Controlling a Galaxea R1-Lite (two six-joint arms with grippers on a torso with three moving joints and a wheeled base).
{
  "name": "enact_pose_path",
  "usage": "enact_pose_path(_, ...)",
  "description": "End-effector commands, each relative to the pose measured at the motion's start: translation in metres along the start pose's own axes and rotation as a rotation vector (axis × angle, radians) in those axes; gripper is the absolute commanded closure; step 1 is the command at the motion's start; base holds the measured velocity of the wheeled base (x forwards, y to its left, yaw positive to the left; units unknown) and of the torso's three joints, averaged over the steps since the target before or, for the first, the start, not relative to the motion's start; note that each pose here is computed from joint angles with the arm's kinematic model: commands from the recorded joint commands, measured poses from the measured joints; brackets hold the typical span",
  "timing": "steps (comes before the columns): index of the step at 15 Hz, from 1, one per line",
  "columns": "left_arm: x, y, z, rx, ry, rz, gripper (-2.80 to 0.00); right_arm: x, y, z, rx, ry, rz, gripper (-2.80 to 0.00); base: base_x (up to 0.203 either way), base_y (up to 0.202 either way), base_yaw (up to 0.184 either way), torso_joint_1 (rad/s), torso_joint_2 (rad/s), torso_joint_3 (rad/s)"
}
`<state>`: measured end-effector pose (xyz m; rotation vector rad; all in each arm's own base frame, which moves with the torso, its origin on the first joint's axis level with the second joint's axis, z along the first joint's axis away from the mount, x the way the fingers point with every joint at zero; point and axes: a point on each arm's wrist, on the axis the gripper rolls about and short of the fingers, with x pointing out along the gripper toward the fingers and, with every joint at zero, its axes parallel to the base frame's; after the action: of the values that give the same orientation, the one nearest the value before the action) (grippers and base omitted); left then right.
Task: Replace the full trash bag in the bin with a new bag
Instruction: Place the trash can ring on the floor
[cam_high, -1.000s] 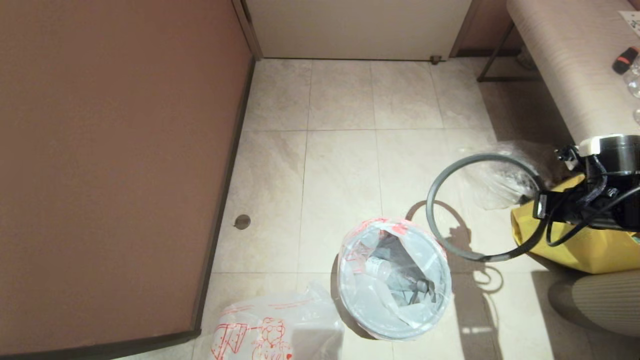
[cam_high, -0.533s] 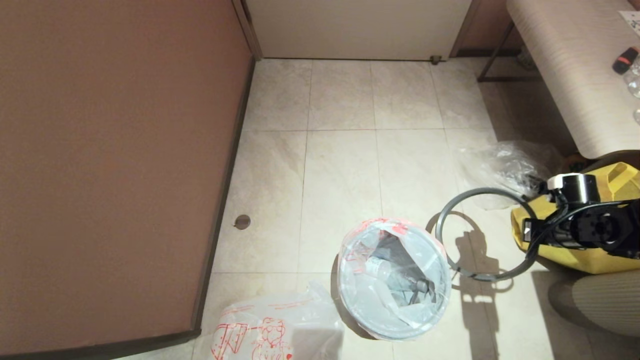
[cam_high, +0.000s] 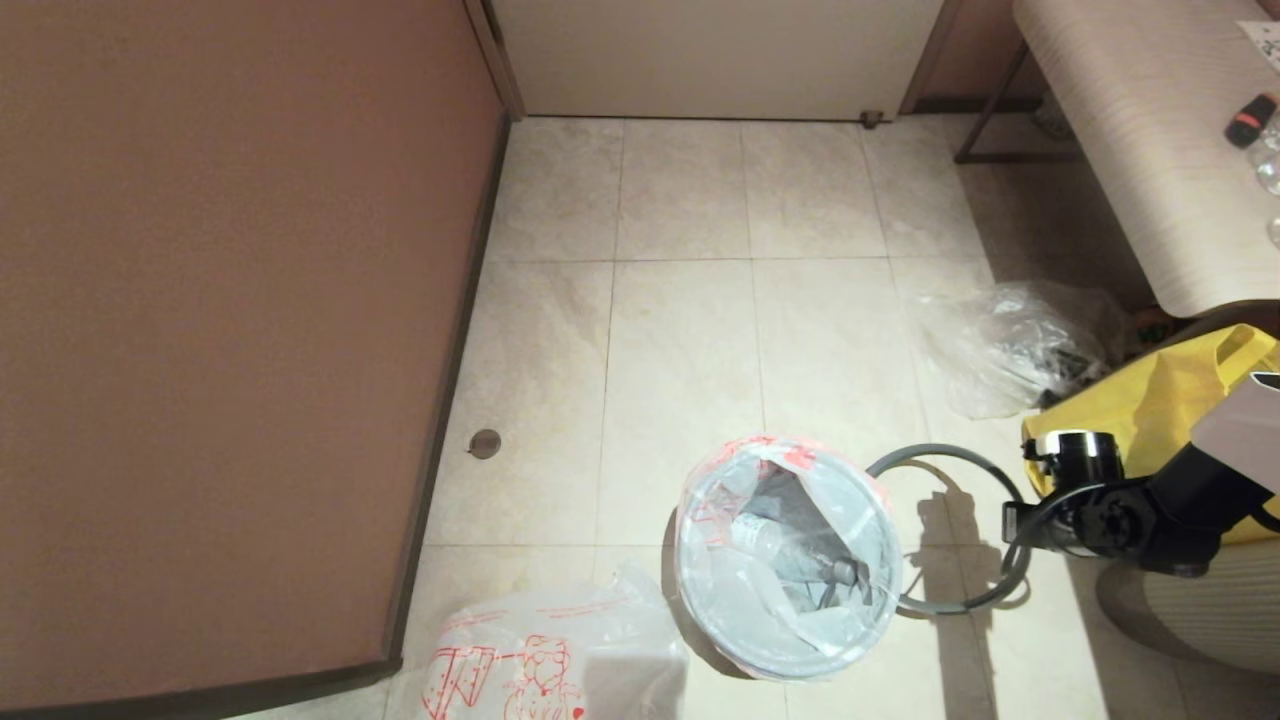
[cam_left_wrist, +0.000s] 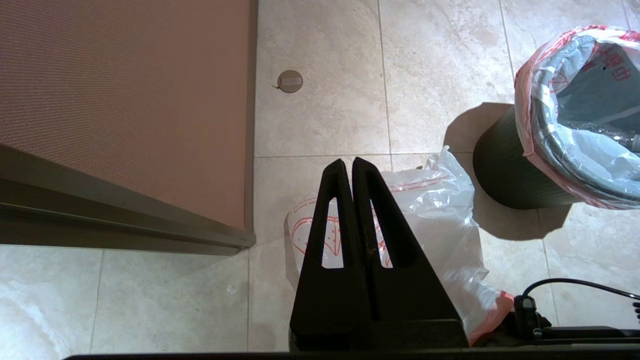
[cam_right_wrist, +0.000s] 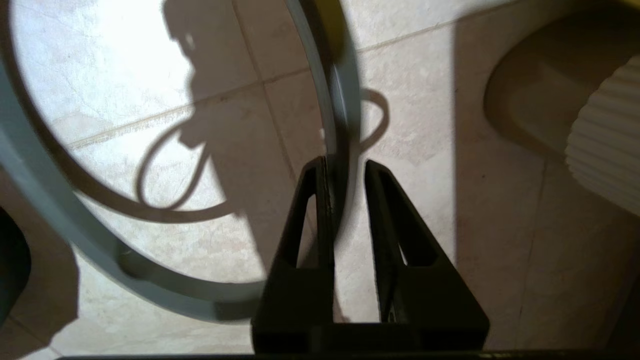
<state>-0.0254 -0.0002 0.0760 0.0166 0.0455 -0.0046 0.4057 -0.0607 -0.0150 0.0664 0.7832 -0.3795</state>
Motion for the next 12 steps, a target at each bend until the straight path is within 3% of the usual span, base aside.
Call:
enact_pose_path(1,0.0,0.0,0.0,0.0,0.002,0.001,0.0,0.002,0.001,-0.004,-0.002,0.011,-0.001,-2.8,0.0,0.0,0.0,0.0,0.0,0.0)
enact_pose_path(6,0.0,0.0,0.0,0.0,0.002,0.001,0.0,-0.052,-0.006,0.006,-0.001,-0.026,0.021,-2.8,0.0,0.0,0.0,0.0,0.0,0.0)
enact_pose_path(9,0.0,0.0,0.0,0.0,0.002,0.001,0.0,-0.083,0.013,-0.007,-0.048,-0.014,0.088,-2.8,0.0,0.0,0.0,0.0,0.0,0.0)
enact_pose_path(10,0.0,0.0,0.0,0.0,0.002,0.001,0.0,-0.09,0.02,-0.01,-0.026,-0.01,0.106,0.0,0.0,0.0,0.0,0.0,0.0,0.0)
enact_pose_path(12,0.0,0.0,0.0,0.0,0.002,0.001,0.0,-0.109,0.034,-0.014,0.059,-0.011,0.174,0.0,0.0,0.0,0.0,0.0,0.0,0.0)
